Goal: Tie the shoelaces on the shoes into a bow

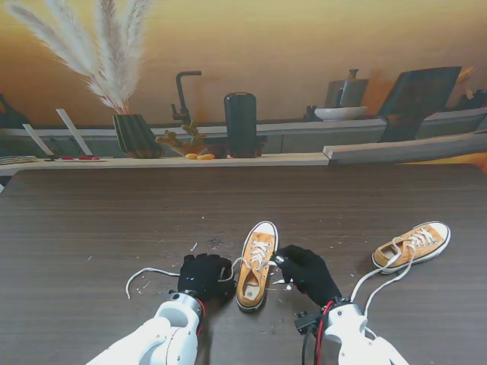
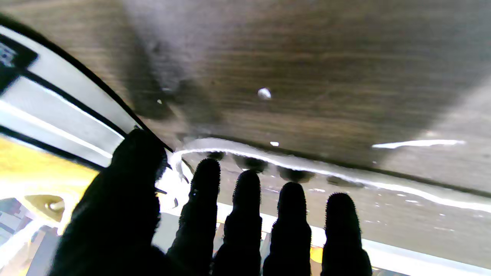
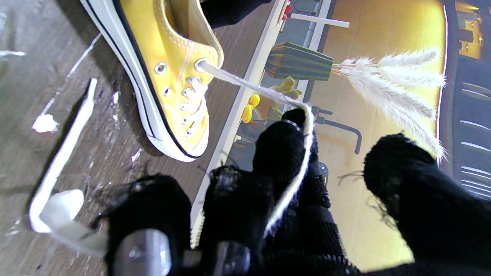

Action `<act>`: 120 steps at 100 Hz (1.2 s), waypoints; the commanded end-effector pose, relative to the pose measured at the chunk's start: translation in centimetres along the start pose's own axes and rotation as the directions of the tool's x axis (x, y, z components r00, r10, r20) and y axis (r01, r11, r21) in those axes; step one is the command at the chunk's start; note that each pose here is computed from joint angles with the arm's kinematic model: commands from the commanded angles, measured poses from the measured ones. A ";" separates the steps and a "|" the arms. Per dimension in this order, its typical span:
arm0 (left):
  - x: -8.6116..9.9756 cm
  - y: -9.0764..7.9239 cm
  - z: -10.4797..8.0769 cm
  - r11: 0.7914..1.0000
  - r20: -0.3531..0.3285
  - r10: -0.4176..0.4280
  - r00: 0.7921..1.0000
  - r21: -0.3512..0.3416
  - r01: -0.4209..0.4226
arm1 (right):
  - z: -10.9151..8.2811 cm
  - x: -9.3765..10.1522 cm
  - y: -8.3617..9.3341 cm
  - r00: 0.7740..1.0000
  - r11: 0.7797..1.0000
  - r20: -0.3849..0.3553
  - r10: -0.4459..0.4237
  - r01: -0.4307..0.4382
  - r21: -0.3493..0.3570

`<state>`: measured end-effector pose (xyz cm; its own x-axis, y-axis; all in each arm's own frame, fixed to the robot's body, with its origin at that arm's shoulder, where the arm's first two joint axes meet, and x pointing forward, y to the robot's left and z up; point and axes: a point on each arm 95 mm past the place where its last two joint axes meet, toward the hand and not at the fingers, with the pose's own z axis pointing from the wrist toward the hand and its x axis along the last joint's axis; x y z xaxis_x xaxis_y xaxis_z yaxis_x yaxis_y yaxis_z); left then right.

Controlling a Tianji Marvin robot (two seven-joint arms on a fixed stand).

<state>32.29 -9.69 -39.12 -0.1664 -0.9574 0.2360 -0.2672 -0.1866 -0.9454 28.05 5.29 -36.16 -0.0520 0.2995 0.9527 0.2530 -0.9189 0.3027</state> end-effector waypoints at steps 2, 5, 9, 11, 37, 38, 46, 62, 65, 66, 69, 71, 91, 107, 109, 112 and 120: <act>0.5 0.3 0.2 1.000 -0.011 -0.011 1.000 -0.004 0.011 | -0.2 0.2 -0.1 1.000 1.000 -0.003 0.005 -0.005 0.016; 0.5 0.4 0.2 1.000 -0.011 -0.014 1.000 0.002 0.014 | -0.2 0.2 -0.1 1.000 1.000 -0.003 0.006 -0.006 0.017; 0.5 0.6 0.3 1.000 -0.012 -0.017 1.000 0.007 0.017 | -0.2 0.2 -0.2 1.000 1.000 -0.003 0.007 -0.007 0.018; 0.6 0.6 0.3 1.000 -0.012 -0.018 1.000 0.009 0.018 | -0.2 0.2 -0.2 1.000 1.000 -0.003 0.007 -0.007 0.018; 0.5 1.4 0.6 0.998 -0.010 -0.041 0.999 0.049 0.042 | -0.4 0.2 -0.2 1.000 1.000 -0.001 0.011 -0.011 0.025; 0.5 1.4 0.6 0.998 -0.010 -0.044 0.999 0.052 0.045 | -0.4 0.2 -0.2 1.000 1.000 -0.001 0.012 -0.012 0.026; 0.5 1.5 0.7 0.995 -0.014 -0.071 0.997 0.063 0.071 | -0.4 0.2 -0.3 1.000 1.000 -0.002 0.013 -0.013 0.028; 0.2 1.3 0.5 0.992 -0.039 -0.101 0.994 0.071 0.103 | -0.5 0.2 -0.3 1.000 0.999 -0.004 0.015 -0.015 0.032; 0.1 1.2 0.5 0.990 -0.046 -0.113 0.992 0.077 0.117 | -0.5 0.2 -0.3 1.000 0.999 -0.005 0.016 -0.016 0.033; 0.1 1.2 0.5 0.989 -0.050 -0.119 0.992 0.080 0.123 | -0.5 0.2 -0.3 1.000 0.999 -0.005 0.016 -0.016 0.033; 0.0 1.1 0.4 0.986 -0.062 -0.138 0.988 0.089 0.143 | -0.5 0.2 -0.3 1.000 0.999 -0.006 0.017 -0.017 0.034; 0.0 1.1 0.4 0.983 -0.068 -0.150 0.986 0.096 0.156 | -0.5 0.2 -0.3 1.000 0.999 -0.006 0.018 -0.017 0.034; -0.3 0.5 -0.1 0.950 -0.125 -0.227 0.966 0.188 0.248 | -0.7 0.2 -0.3 1.000 0.999 -0.009 0.021 -0.020 0.037; -0.3 0.2 -0.4 0.923 -0.148 -0.279 0.949 0.233 0.308 | -0.7 0.2 -0.3 1.000 0.999 -0.008 0.026 -0.025 0.040; -0.3 0.2 -0.4 0.918 -0.151 -0.288 0.946 0.238 0.317 | -0.7 0.2 -0.3 1.000 0.999 -0.008 0.026 -0.026 0.041; -0.3 0.2 -0.4 0.910 -0.154 -0.303 0.941 0.246 0.333 | -0.7 0.2 -0.4 1.000 0.999 -0.008 0.027 -0.027 0.042; -0.2 0.3 -0.4 0.890 -0.153 -0.353 0.923 0.249 0.381 | -0.7 0.2 -0.4 0.999 0.999 -0.007 0.031 -0.031 0.044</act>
<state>31.91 -8.97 -39.26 -0.2191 -0.7967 0.5632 -0.0455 -0.5683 -0.8216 27.40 5.36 -36.20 -0.0484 0.2745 0.9604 0.2788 -0.9196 0.2769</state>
